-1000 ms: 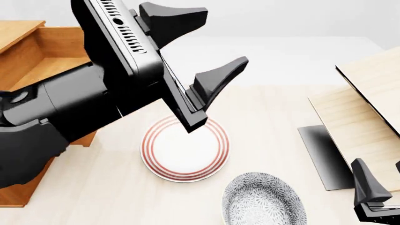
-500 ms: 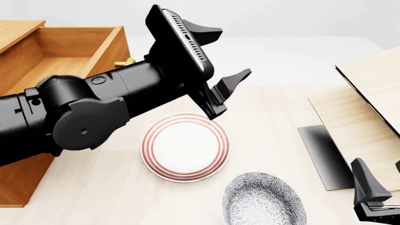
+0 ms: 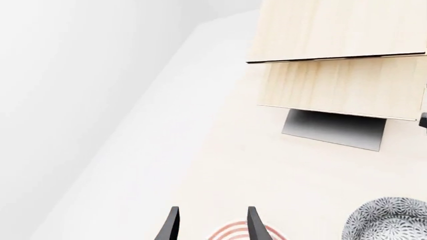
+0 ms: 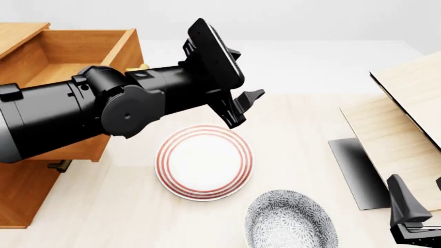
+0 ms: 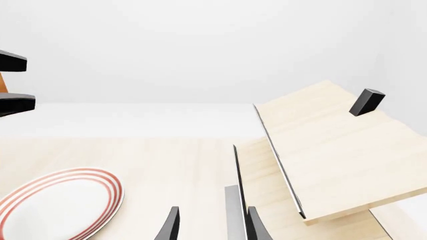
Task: Close the top drawer of the cabinet.
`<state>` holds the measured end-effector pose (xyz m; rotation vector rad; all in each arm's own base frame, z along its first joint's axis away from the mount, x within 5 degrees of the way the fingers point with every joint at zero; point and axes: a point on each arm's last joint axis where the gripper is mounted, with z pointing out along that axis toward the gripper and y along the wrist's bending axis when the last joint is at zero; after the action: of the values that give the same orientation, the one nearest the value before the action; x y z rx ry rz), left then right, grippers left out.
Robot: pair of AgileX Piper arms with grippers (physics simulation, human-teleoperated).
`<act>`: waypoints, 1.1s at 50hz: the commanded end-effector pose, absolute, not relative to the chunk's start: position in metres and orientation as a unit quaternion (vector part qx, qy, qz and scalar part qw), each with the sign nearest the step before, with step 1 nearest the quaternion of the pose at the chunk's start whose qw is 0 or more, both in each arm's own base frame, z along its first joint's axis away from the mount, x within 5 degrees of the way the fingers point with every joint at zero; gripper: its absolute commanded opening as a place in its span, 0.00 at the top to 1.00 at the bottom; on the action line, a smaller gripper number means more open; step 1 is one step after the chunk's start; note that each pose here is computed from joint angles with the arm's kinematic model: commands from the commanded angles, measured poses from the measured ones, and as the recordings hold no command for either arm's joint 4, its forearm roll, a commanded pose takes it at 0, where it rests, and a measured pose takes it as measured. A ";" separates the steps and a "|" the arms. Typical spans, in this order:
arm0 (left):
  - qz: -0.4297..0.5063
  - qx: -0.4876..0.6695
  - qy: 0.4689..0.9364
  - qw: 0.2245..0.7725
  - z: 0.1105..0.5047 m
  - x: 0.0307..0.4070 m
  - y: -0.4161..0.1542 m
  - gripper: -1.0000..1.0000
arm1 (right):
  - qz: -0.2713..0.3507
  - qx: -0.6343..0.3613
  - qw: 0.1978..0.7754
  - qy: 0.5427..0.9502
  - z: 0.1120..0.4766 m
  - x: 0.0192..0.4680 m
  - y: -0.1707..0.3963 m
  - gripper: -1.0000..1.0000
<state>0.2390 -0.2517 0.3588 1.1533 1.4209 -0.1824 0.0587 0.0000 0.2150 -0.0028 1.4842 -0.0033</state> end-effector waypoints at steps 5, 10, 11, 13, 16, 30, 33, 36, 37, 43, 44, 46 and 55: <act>-0.032 0.506 0.642 0.575 0.343 0.264 -0.232 0.00 | -0.001 -0.001 0.737 0.676 0.215 0.059 0.000 0.00; -0.010 0.495 0.653 0.573 0.340 0.272 -0.214 0.00 | -0.002 -0.001 0.737 0.676 0.215 0.059 0.000 0.00; -0.009 0.494 0.653 0.574 0.340 0.272 -0.213 0.00 | -0.002 -0.001 0.737 0.676 0.215 0.059 0.000 0.00; 0.000 0.486 0.656 0.577 0.341 0.275 -0.203 0.00 | -0.001 -0.001 0.737 0.676 0.215 0.059 0.000 0.00; 0.008 0.484 0.654 0.581 0.340 0.275 -0.198 0.00 | -0.002 -0.001 0.737 0.676 0.215 0.059 0.000 0.00; 0.091 0.407 0.718 0.558 0.280 0.234 -0.086 0.00 | -0.001 -0.001 0.737 0.676 0.215 0.058 0.000 0.00; 0.095 0.405 0.718 0.558 0.279 0.234 -0.084 0.00 | -0.001 -0.001 0.737 0.676 0.215 0.058 0.000 0.00; 0.098 0.405 0.718 0.557 0.279 0.233 -0.082 0.00 | -0.001 -0.001 0.737 0.676 0.215 0.058 0.000 0.00; 0.099 0.405 0.718 0.557 0.279 0.233 -0.082 0.00 | -0.001 -0.001 0.737 0.676 0.215 0.058 0.000 0.00; 0.105 0.404 0.720 0.555 0.276 0.232 -0.078 0.00 | -0.001 -0.001 0.737 0.676 0.215 0.059 0.000 0.00; 0.106 0.404 0.720 0.554 0.276 0.232 -0.077 0.00 | -0.001 -0.001 0.737 0.676 0.215 0.058 0.000 0.00; 0.111 0.402 0.721 0.553 0.275 0.233 -0.075 0.00 | -0.002 -0.002 0.737 0.676 0.215 0.058 0.000 0.00; 0.131 0.384 0.728 0.553 0.275 0.235 -0.061 0.00 | -0.001 -0.001 0.737 0.676 0.215 0.058 0.000 0.00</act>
<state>0.2407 -0.0789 0.2943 1.0412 1.5738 0.3560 0.0585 0.0000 0.2149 -0.0025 1.4841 -0.0031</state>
